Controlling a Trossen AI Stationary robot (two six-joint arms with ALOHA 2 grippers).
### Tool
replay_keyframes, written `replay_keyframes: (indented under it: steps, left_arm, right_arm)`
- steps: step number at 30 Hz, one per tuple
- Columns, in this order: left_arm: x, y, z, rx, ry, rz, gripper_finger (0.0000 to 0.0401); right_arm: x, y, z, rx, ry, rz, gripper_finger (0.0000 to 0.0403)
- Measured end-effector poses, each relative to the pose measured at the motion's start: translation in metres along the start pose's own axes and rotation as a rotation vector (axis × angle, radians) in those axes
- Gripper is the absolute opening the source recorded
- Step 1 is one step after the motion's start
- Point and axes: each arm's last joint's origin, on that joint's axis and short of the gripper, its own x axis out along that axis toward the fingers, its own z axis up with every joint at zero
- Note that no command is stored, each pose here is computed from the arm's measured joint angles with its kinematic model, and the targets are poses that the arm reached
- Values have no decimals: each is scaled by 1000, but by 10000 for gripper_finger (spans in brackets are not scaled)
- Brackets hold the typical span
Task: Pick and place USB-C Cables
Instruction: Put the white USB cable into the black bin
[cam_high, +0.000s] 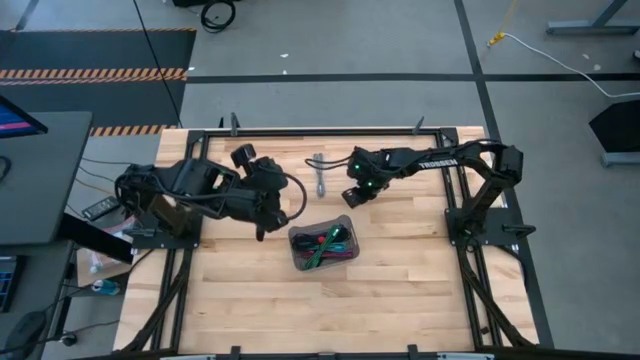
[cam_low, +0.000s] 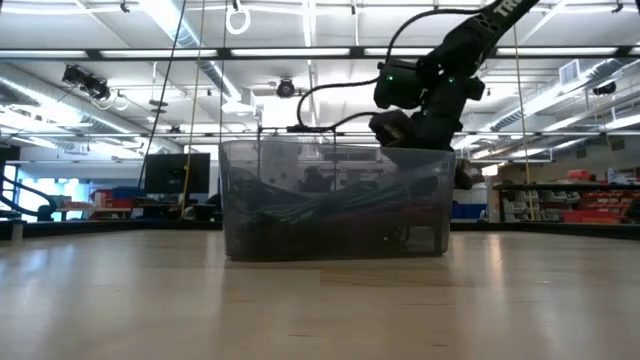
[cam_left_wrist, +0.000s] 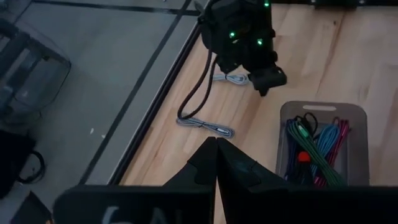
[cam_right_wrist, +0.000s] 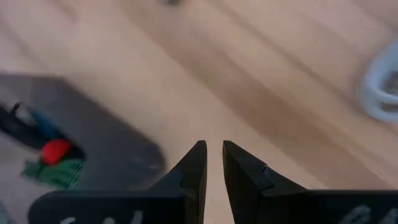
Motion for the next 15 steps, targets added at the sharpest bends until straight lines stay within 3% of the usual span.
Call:
replay_keyframes:
  steps: [9,15]
  left_arm:
    - [9,9,4,-70,13,32,13]
    - [11,12,4,-98,16,42,13]
  right_arm:
    - [-1,-1,1,-112,28,54,63]
    - [-3,-7,0,-123,72,43,102]
